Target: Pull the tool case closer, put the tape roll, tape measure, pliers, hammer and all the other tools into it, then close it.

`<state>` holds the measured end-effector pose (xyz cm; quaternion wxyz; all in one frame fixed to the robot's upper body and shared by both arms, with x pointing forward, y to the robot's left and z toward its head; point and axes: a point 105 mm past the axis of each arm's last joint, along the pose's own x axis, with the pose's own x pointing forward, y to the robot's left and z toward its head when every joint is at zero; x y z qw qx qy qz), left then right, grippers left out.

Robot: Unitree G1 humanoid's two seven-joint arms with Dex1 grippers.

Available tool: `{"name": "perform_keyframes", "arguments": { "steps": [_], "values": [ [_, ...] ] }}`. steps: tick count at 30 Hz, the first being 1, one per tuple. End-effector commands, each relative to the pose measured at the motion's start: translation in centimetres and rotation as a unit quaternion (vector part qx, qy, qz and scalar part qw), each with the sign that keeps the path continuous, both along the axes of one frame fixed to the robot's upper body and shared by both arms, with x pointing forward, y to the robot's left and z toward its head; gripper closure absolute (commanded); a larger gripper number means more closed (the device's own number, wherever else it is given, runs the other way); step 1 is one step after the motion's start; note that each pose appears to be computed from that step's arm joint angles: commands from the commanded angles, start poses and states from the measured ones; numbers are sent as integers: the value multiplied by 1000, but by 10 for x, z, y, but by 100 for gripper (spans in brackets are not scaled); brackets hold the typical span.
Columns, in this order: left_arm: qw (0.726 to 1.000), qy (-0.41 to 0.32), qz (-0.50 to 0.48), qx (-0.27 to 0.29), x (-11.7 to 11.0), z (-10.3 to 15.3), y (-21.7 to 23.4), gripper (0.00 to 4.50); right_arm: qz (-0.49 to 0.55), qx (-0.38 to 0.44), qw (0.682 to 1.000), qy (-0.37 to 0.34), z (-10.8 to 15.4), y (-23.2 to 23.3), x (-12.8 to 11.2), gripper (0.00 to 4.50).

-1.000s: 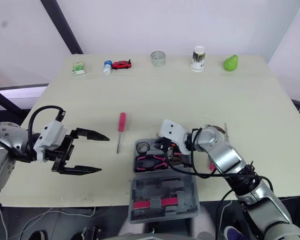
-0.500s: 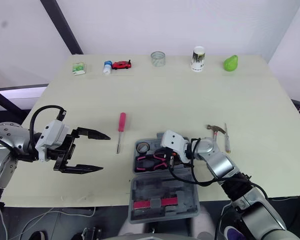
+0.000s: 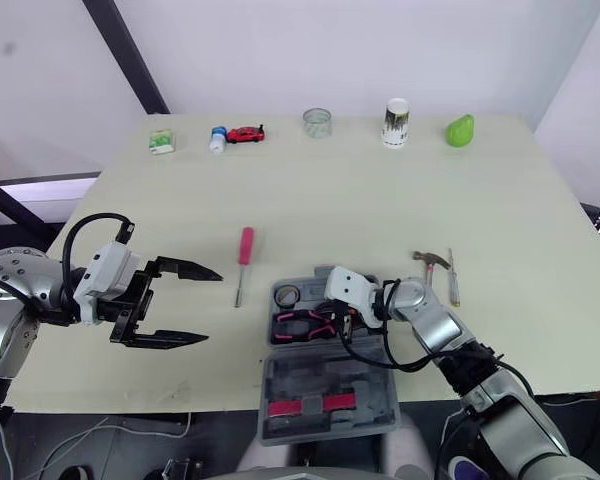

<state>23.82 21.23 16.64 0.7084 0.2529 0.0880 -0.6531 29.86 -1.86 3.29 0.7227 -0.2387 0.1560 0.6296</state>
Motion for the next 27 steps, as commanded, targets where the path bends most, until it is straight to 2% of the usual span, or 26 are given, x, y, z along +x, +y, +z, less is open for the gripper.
{"name": "perform_keyframes", "arguments": {
  "steps": [1, 5, 10, 14, 16, 21, 27],
  "values": [
    [1000, -7, -7, -2, -1, 1, 0, 0, -51, -143, 985, 88, -79, -48, -18, 439],
    [1000, -13, 21, -7, 2, -2, 2, 0, -64, -96, 992, 59, -66, -34, -10, 439],
    [995, -28, 81, -52, 1, -9, 3, 0, -92, 43, 995, -23, -1, -10, 7, 439],
    [990, -39, 112, -80, 3, -10, 1, 0, -85, 124, 987, -57, 40, -8, 4, 439],
    [986, -6, 140, -90, 5, -14, 4, 0, -91, 160, 981, -67, 58, -14, 2, 439],
    [977, -18, 186, -100, 10, -20, 7, 0, -133, 202, 966, -88, 77, -50, -4, 439],
    [960, -9, 253, -123, 4, -37, 25, 0, -207, 223, 947, -103, 79, -109, -19, 439]
  ]
}}
